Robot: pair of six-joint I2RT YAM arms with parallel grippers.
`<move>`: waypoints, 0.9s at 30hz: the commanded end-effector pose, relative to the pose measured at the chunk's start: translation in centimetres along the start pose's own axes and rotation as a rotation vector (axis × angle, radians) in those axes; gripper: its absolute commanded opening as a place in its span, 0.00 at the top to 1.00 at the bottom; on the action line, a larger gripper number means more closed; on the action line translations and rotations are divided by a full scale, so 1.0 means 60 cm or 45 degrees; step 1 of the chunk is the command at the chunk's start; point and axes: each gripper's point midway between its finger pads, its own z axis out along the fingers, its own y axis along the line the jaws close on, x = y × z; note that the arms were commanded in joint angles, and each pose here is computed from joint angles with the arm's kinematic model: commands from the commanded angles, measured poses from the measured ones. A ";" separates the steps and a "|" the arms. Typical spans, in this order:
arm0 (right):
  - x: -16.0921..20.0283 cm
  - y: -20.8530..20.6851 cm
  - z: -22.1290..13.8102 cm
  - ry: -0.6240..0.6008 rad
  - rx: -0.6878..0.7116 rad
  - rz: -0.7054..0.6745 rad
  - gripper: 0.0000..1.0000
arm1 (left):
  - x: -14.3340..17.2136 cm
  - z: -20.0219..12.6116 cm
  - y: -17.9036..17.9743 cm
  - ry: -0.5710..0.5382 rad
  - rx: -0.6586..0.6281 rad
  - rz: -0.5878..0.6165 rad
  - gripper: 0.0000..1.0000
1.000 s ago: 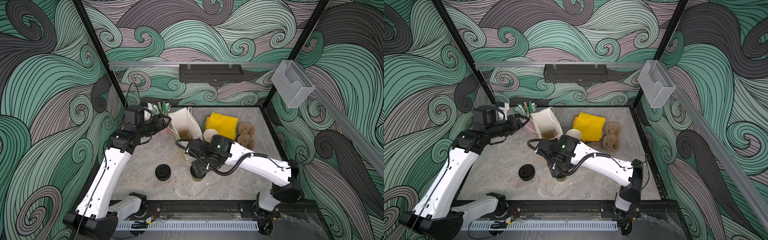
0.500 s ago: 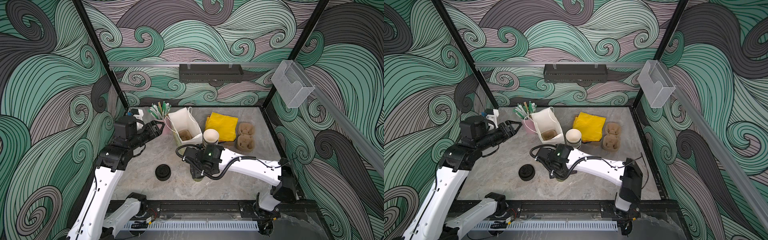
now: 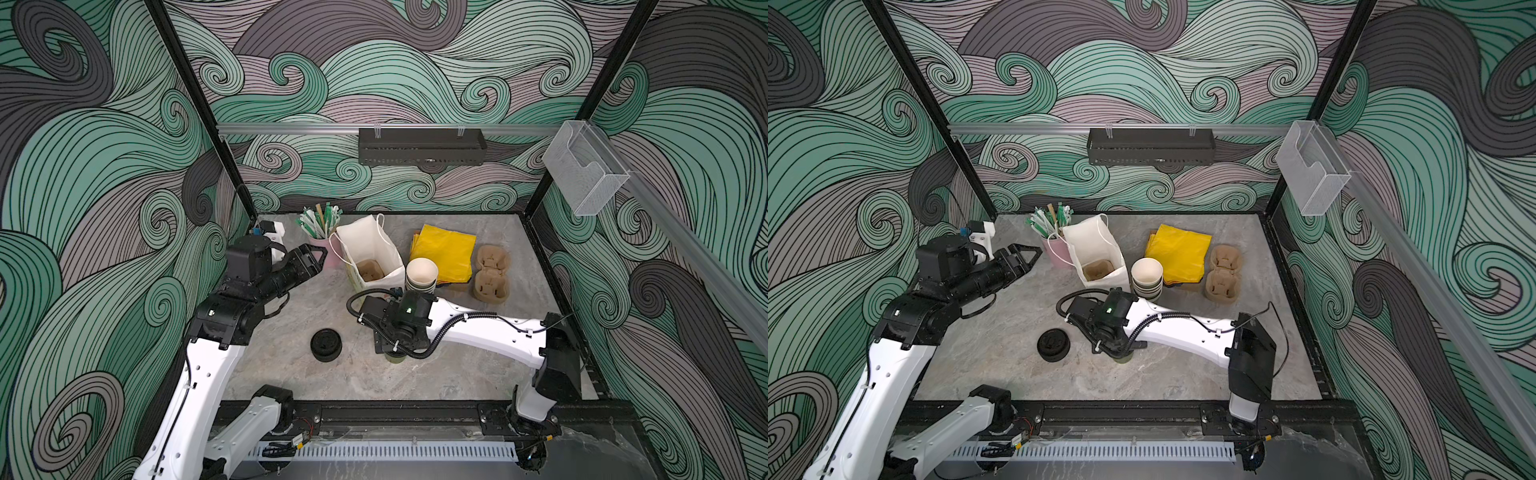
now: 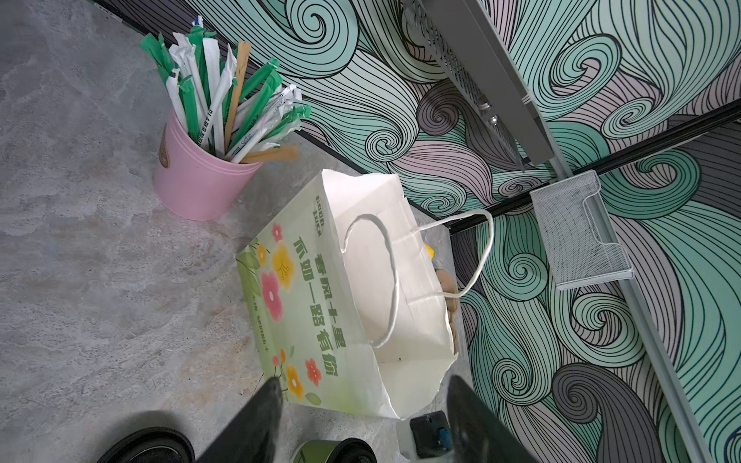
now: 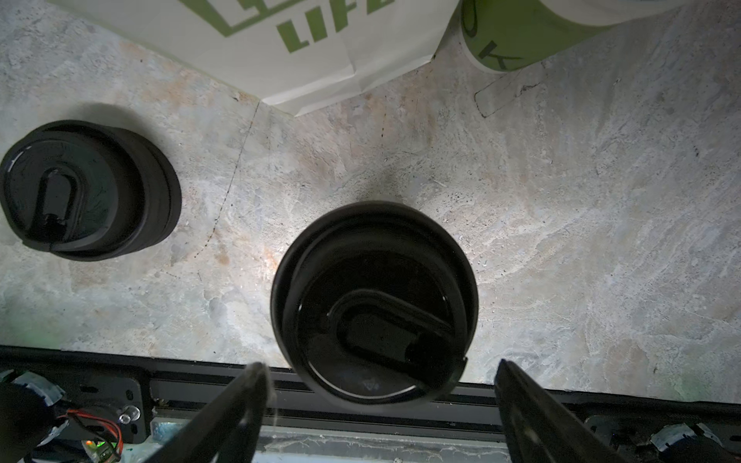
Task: Pack a coffee takeout order
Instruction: Pick up the coffee cup from the bottom-center of the table.
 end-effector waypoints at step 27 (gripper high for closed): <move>-0.002 -0.010 0.033 0.045 0.068 0.075 0.25 | 0.003 0.003 0.012 0.005 -0.033 -0.016 0.33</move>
